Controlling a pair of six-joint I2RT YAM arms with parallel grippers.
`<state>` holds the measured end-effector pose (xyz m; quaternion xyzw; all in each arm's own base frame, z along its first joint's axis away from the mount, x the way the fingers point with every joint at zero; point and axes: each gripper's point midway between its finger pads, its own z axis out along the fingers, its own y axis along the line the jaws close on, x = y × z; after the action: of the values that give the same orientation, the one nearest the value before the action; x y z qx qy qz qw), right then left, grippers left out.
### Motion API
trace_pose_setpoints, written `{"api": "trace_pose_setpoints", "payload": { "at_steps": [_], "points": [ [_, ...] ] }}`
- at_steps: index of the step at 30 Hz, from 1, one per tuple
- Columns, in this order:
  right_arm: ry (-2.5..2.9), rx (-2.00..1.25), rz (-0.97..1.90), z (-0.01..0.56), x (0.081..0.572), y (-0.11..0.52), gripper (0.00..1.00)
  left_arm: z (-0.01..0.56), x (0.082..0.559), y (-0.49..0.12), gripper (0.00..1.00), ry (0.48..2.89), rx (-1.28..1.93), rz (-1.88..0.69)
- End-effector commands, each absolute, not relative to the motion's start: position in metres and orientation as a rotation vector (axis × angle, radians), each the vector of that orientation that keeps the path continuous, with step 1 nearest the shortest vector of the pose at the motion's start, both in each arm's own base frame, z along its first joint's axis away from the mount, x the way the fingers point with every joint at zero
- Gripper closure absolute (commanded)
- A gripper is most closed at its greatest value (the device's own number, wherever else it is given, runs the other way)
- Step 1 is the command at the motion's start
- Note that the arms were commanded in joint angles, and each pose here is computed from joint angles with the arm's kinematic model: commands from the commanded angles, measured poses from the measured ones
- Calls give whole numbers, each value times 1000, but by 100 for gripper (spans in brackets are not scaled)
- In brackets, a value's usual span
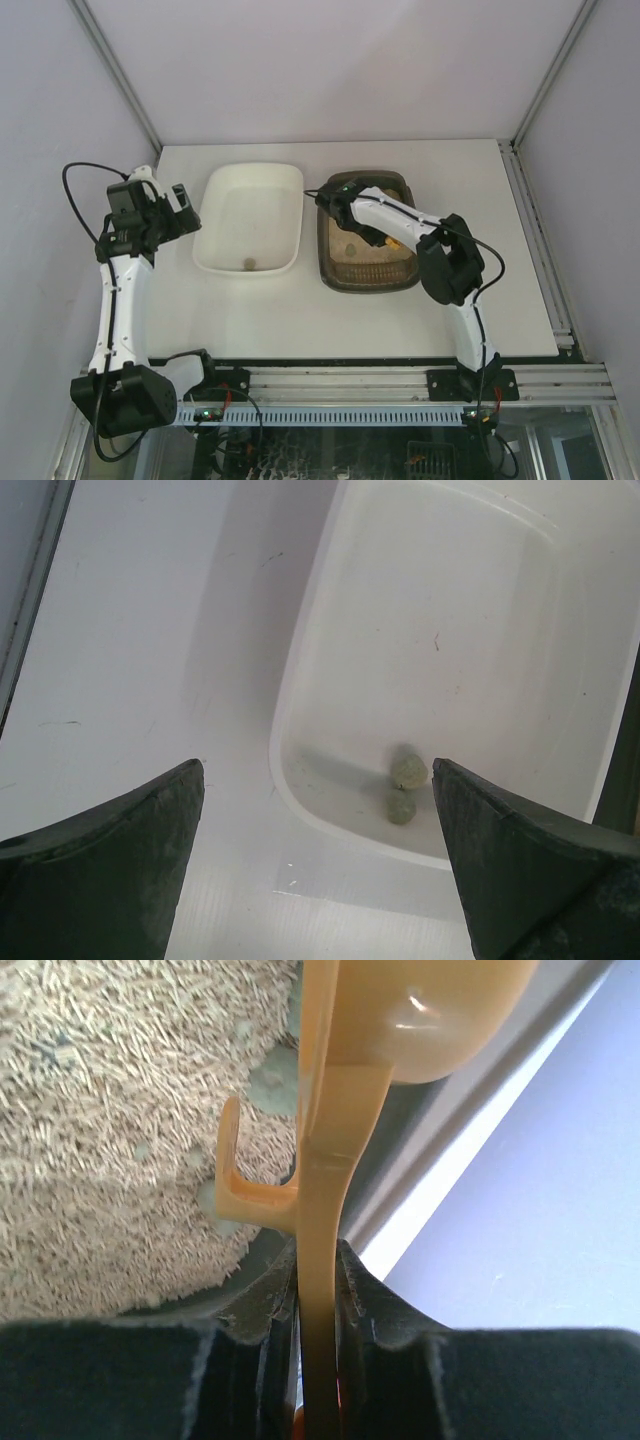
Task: Clean the litter box
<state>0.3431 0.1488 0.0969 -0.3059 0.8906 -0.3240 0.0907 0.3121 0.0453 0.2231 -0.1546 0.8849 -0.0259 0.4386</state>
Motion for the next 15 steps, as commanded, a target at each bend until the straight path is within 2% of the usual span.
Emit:
{"api": "trace_pose_setpoints", "payload": {
  "at_steps": [1, 9, 15],
  "points": [
    [2606, -871, -932, 124, 339, 142, 100, 220, 313, 42, 0, 2185, -366, -75],
    [2524, -816, -1130, 123, 358, 125, 100, 220, 312, 42, 0, 2179, -367, -73],
    [2532, -834, -1071, 104, 374, 139, 100, 216, 313, 43, 0, 2188, -369, -71]
  ]
}}
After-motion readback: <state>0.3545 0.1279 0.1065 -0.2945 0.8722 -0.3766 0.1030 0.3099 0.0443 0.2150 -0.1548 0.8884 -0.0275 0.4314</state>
